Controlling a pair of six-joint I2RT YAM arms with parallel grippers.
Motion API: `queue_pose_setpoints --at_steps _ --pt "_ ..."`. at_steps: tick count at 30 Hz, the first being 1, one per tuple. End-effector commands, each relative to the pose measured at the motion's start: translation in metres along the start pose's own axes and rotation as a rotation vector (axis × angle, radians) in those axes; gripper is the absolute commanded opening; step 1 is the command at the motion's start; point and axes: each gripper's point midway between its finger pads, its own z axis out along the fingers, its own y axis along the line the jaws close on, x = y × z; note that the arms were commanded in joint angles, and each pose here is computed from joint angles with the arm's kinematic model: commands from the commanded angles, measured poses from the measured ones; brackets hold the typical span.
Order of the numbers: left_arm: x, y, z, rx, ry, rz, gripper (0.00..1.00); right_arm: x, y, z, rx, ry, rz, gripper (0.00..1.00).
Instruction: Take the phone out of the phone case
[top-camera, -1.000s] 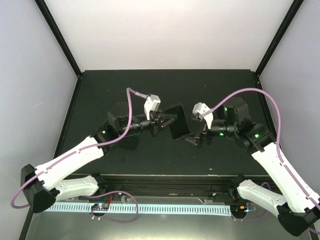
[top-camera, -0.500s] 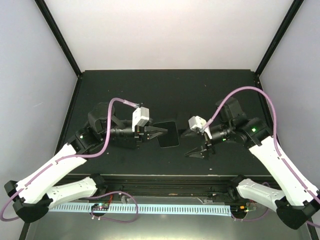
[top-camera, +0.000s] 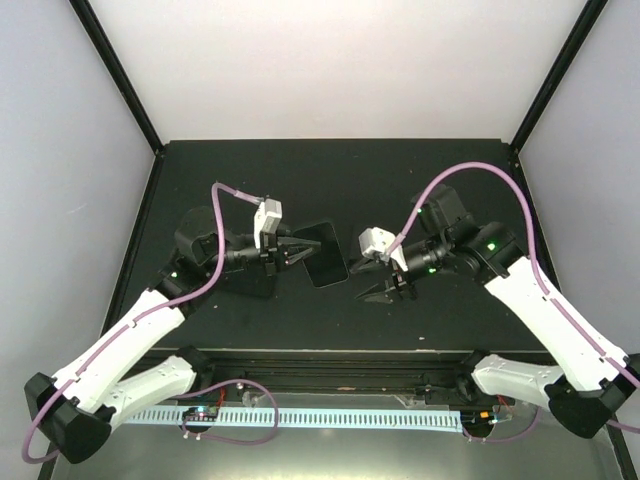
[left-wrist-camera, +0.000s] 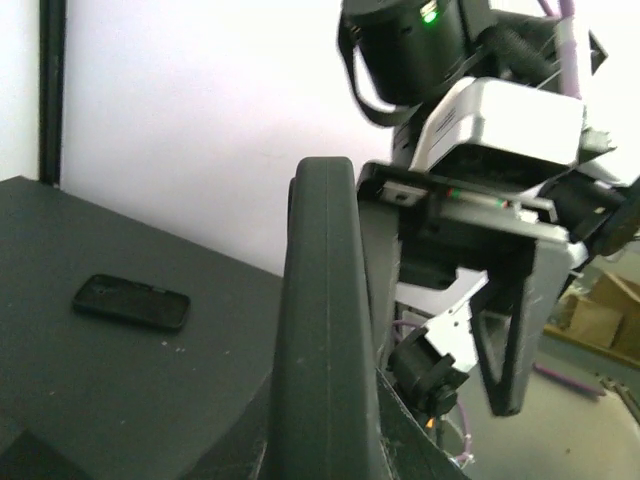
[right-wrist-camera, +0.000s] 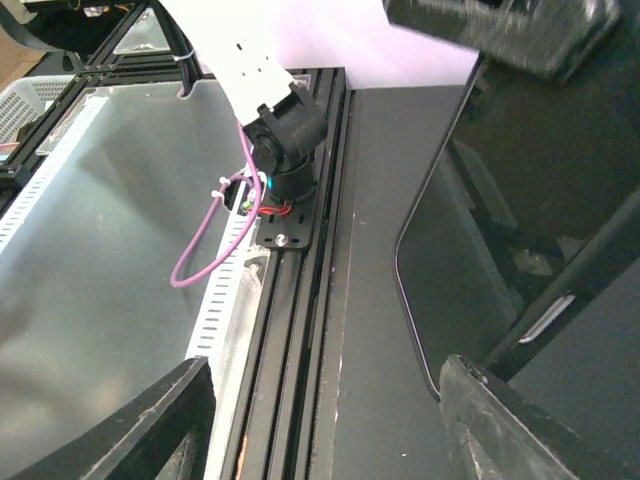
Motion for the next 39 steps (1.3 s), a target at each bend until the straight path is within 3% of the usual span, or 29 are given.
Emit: queue_pose_setpoints --at_steps 1,7,14,20,25,39 --pt "-0.034 -0.038 -0.01 0.184 -0.099 0.055 0.02 0.003 -0.007 0.01 0.006 0.045 -0.001 0.61" --pt "-0.03 -0.047 -0.012 0.239 -0.082 0.078 0.02 0.002 -0.007 0.01 -0.002 0.058 0.005 0.57" --pt "-0.028 -0.039 -0.012 0.187 -0.083 0.067 0.02 -0.002 -0.001 0.001 0.024 0.058 0.005 0.55" --pt "-0.027 -0.047 -0.011 0.251 -0.068 0.057 0.02 -0.009 -0.013 -0.006 0.135 0.029 0.008 0.6" --pt "-0.028 -0.056 -0.013 0.296 -0.065 0.069 0.02 0.002 -0.008 0.001 0.104 0.025 -0.042 0.61" --pt "-0.026 -0.052 -0.009 0.317 -0.066 0.022 0.02 0.005 0.016 0.022 -0.052 0.051 -0.098 0.41"
